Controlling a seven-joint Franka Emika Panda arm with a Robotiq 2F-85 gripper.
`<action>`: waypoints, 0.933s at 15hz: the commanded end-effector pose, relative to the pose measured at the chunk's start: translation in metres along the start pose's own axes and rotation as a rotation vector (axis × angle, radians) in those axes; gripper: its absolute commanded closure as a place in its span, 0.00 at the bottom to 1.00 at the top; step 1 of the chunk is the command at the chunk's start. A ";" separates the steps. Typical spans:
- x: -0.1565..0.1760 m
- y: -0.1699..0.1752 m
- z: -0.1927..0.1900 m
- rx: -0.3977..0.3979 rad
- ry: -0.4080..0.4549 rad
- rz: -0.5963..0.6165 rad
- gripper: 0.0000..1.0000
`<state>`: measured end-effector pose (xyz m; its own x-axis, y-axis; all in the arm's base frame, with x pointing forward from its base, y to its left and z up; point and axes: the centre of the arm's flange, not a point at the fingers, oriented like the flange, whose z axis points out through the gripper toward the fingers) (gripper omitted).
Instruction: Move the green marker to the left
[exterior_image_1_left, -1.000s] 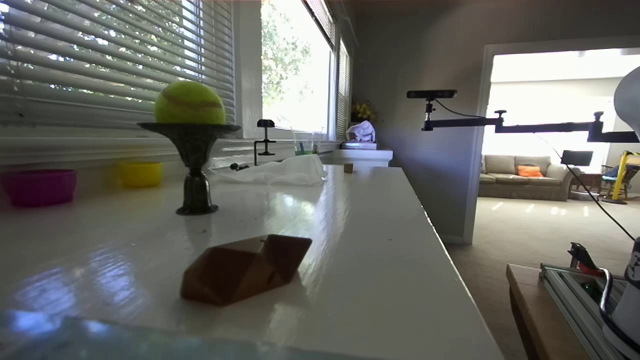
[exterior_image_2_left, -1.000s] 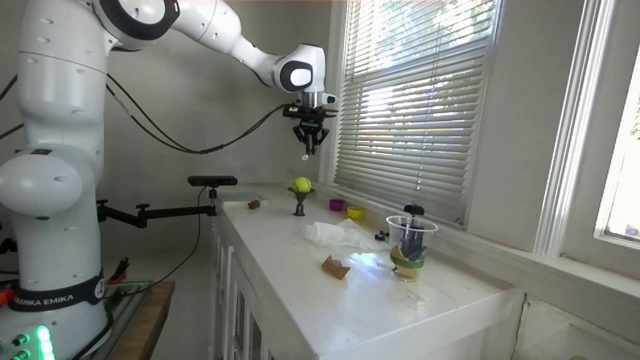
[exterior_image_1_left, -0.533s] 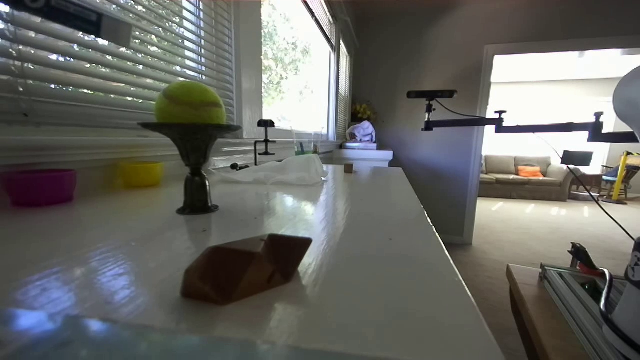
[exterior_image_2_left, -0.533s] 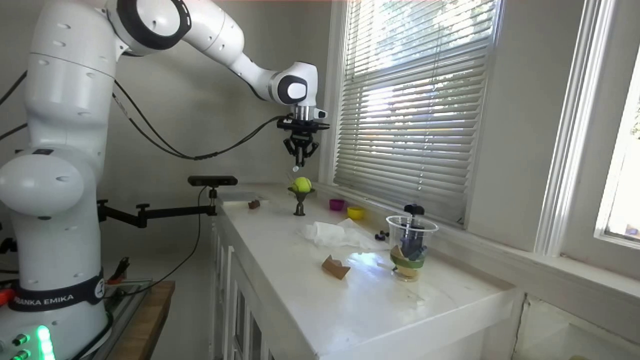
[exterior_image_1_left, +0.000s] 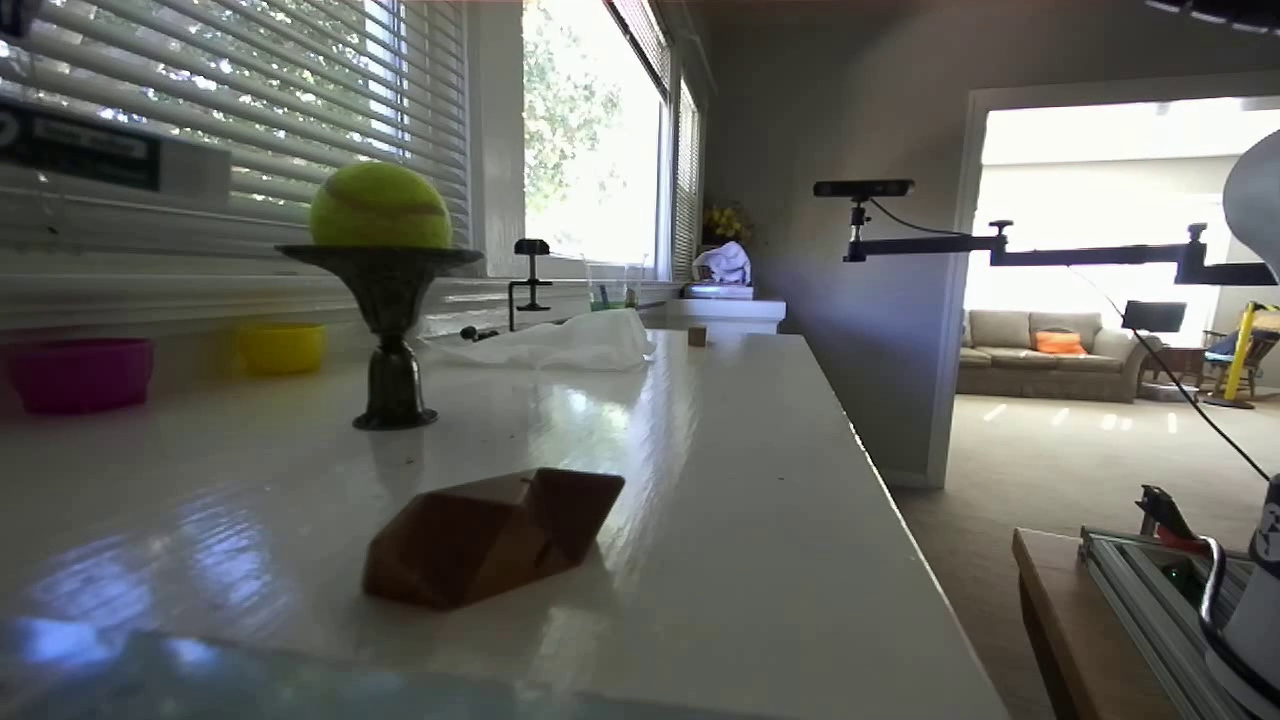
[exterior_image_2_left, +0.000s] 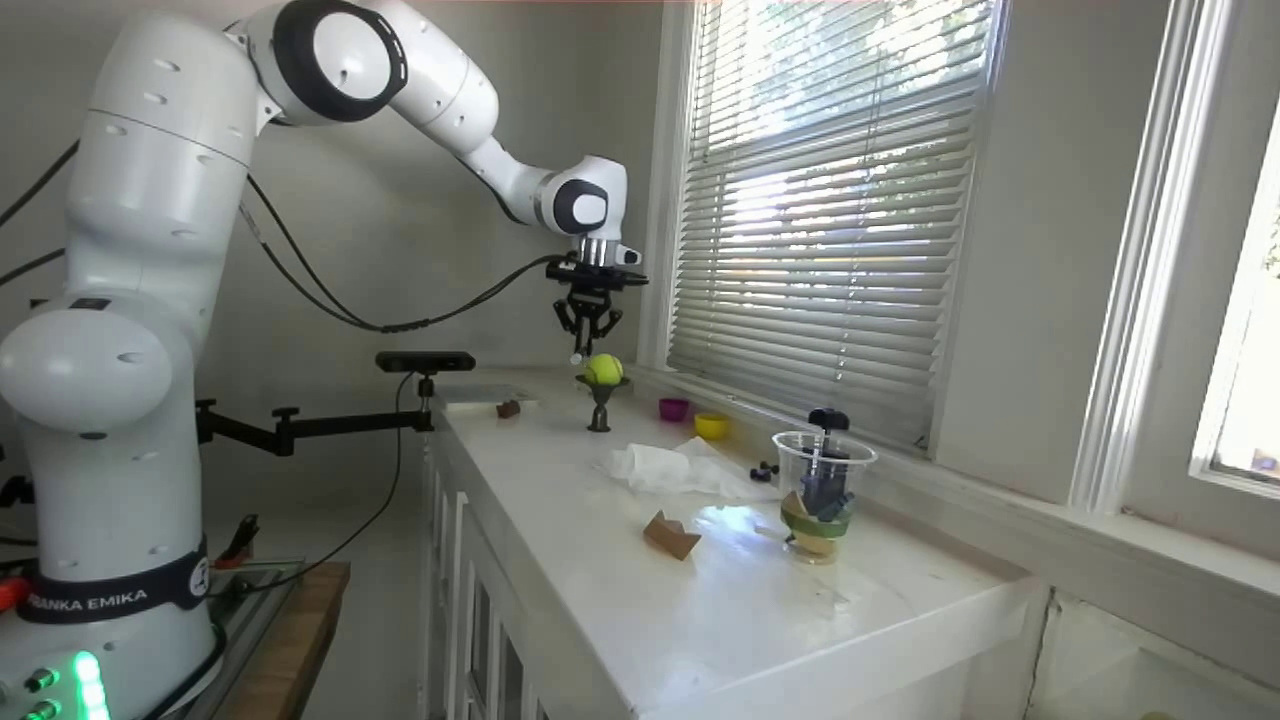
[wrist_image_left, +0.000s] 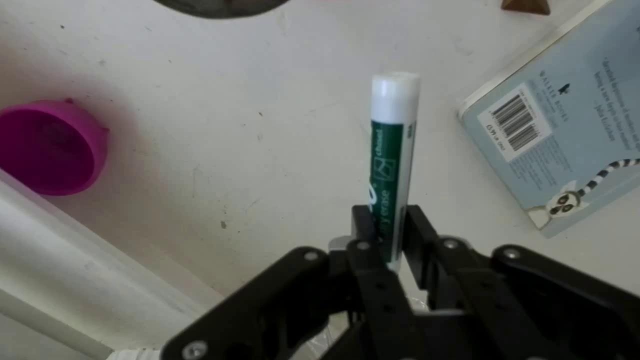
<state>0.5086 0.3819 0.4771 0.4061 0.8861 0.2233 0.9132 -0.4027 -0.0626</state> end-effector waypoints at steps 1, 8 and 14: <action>0.002 -0.001 0.002 0.007 0.001 -0.002 0.80; 0.013 0.009 0.025 -0.036 -0.034 0.017 0.95; 0.039 0.012 0.065 -0.043 -0.052 0.025 0.95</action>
<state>0.5221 0.4012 0.4304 0.4207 0.8899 0.1765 0.9068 -0.4186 -0.0507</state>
